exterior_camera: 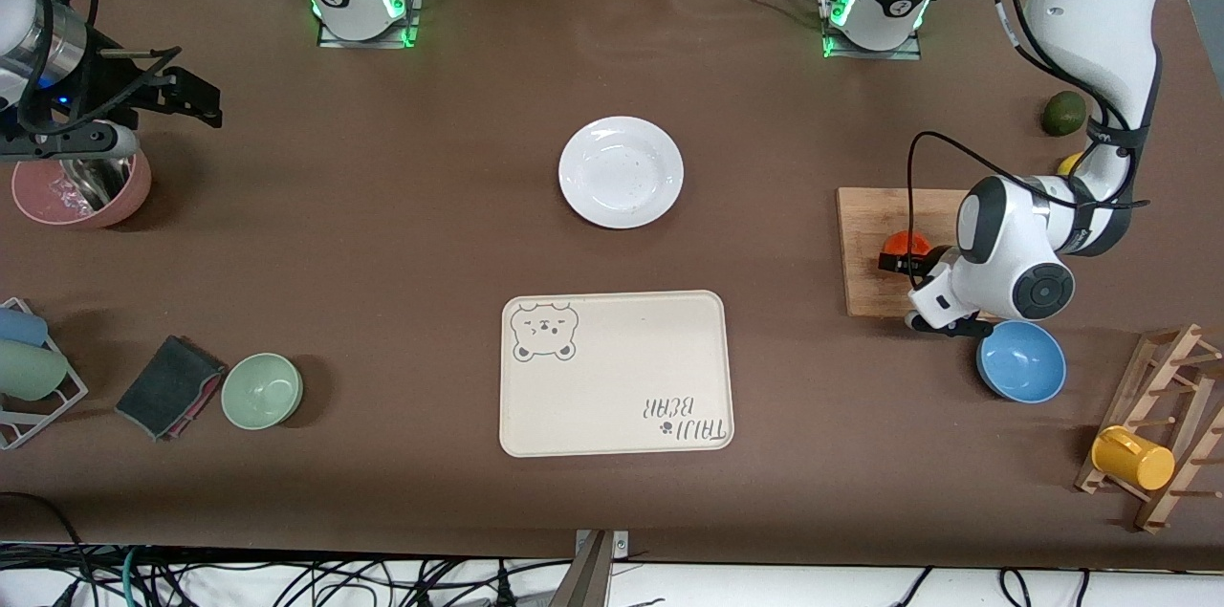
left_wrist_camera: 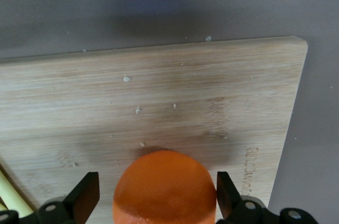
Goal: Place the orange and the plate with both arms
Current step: 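Lift the orange off the cutting board with the left gripper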
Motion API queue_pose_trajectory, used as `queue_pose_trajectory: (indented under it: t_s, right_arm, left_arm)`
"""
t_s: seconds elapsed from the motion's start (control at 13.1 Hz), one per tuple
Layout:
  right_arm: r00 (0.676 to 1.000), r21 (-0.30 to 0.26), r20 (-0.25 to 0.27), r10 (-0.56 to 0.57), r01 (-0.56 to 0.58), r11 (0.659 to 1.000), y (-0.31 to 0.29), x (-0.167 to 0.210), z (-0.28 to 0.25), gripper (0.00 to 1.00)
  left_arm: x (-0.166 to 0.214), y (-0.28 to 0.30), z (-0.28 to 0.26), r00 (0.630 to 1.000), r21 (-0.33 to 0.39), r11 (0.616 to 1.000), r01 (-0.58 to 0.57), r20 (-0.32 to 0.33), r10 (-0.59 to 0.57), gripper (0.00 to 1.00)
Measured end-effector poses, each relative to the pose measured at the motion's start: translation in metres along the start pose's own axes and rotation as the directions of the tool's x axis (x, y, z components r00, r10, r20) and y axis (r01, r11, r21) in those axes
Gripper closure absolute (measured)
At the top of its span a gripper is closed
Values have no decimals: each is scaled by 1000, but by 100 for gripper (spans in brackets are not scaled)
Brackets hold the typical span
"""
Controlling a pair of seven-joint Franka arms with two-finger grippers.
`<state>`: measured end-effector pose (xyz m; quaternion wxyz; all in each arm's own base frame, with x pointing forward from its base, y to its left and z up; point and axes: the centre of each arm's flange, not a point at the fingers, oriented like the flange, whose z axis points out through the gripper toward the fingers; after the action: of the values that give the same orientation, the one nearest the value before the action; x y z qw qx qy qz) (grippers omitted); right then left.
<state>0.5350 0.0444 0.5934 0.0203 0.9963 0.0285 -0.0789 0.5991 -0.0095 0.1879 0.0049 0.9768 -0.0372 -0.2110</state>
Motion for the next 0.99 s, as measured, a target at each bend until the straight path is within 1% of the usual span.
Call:
queue_pose_trajectory:
  t_s: [0.08,0.15,0.23,0.3,0.61,0.68,0.99]
  right_arm:
    - [1000,1,0,0,0,1000,0,0,0,0]
    - [1000,2,0,0,0,1000,0,0,0,0]
    - [1000,3,0,0,0,1000,0,0,0,0]
    - [1000,4,0,0,0,1000,0,0,0,0]
    - [1000,6,1,-1,1,1000,-1,0,0,0]
    - [1000,6,1,-1,1,1000,-1,0,0,0]
    - [1000,6,1,-1,1,1000,-1,0,0,0]
  left_arm:
    - [0,0,1,1000,-1,1000,0,2,0,10]
    - [1,0,4,1000,-1,1000,0,6,0,10]
    - [1,0,5,1000,-2,1000,1,9,-1,18]
    - [1,0,6,1000,-2,1000,1,9,-1,22]
    - [1,0,5,1000,-18,1000,10,6,-9,25]
    - [1,0,4,1000,-19,1000,10,6,-10,28]
    - [1,0,4,1000,-20,1000,11,5,-11,29]
